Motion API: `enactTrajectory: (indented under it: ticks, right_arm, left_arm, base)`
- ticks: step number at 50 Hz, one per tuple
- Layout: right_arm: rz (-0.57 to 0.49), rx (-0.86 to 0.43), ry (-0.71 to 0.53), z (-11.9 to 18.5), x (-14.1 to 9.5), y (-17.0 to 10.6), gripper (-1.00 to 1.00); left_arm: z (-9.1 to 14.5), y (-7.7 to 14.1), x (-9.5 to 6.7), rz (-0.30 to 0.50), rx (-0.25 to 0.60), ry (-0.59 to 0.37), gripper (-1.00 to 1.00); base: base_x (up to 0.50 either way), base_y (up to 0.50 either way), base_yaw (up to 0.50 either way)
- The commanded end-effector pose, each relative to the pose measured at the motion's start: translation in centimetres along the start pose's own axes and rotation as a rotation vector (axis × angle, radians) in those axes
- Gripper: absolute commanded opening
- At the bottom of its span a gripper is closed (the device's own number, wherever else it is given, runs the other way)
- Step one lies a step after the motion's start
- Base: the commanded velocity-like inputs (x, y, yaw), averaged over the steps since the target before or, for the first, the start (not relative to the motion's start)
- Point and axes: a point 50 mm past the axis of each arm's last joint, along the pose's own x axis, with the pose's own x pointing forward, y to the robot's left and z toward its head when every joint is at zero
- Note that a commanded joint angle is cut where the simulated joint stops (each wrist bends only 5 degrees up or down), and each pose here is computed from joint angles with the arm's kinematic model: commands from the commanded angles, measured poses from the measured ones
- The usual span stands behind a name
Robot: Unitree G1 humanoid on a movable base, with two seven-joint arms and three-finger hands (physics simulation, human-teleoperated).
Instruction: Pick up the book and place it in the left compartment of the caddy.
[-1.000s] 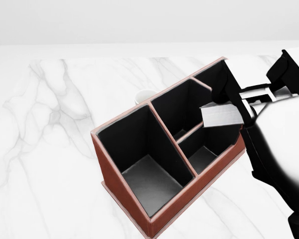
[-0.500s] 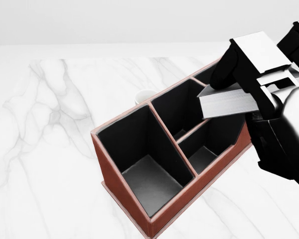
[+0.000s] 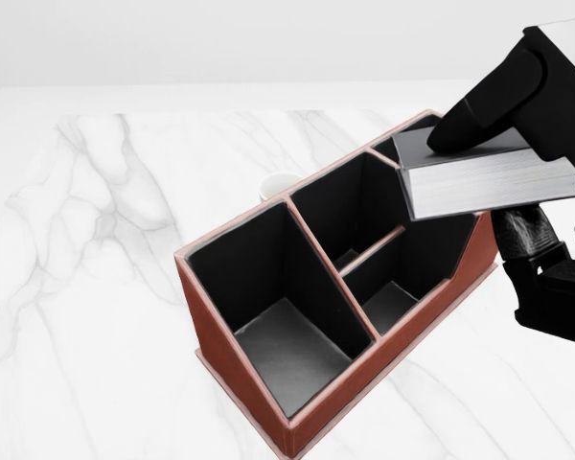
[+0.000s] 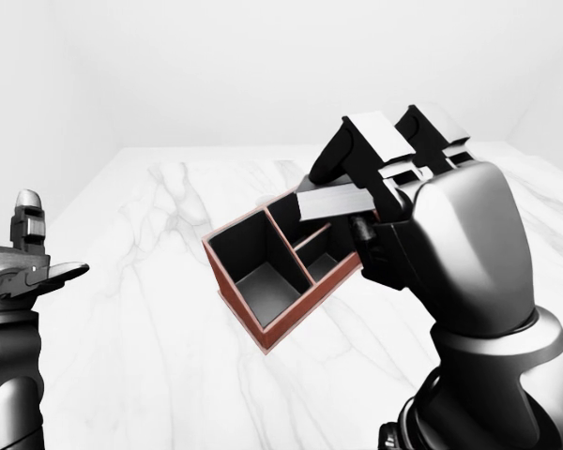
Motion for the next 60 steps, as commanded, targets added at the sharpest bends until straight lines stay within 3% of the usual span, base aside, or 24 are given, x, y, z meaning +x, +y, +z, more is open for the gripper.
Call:
enactTrajectory:
  ticks: [1, 26, 44, 52, 60]
  right_arm:
    - [-0.034, 0.077, 0.004, -0.2, -0.4, -0.2, -1.00]
    - [0.046, 0.263, 0.043, 0.5, -1.1, 2.6, -1.00]
    - [0.154, 0.690, -0.249, 1.7, -2.3, 3.2, -1.00]
    - [0.213, 0.847, -0.285, 1.2, -2.6, 4.1, -1.00]
    - [0.237, 0.917, -0.298, 0.8, -2.6, 4.5, -1.00]
  left_arm:
    - [0.0, 0.0, 0.0, 0.000, 0.000, 0.000, 1.00]
    - [0.1, -0.1, 0.0, -0.001, 0.000, -0.003, 1.00]
    - [0.0, 0.0, 0.0, 0.000, 0.000, -0.001, 1.00]
    - [0.0, 0.0, 0.0, 0.000, 0.000, -0.002, 1.00]
    - [0.0, 0.0, 0.0, 0.001, 0.000, 0.000, 1.00]
  base:
    - [0.00, 0.00, 0.00]
    - [0.00, 0.00, 0.00]
    - [0.00, 0.00, 0.00]
    - [0.00, 0.00, 0.00]
    - [0.00, 0.00, 0.00]
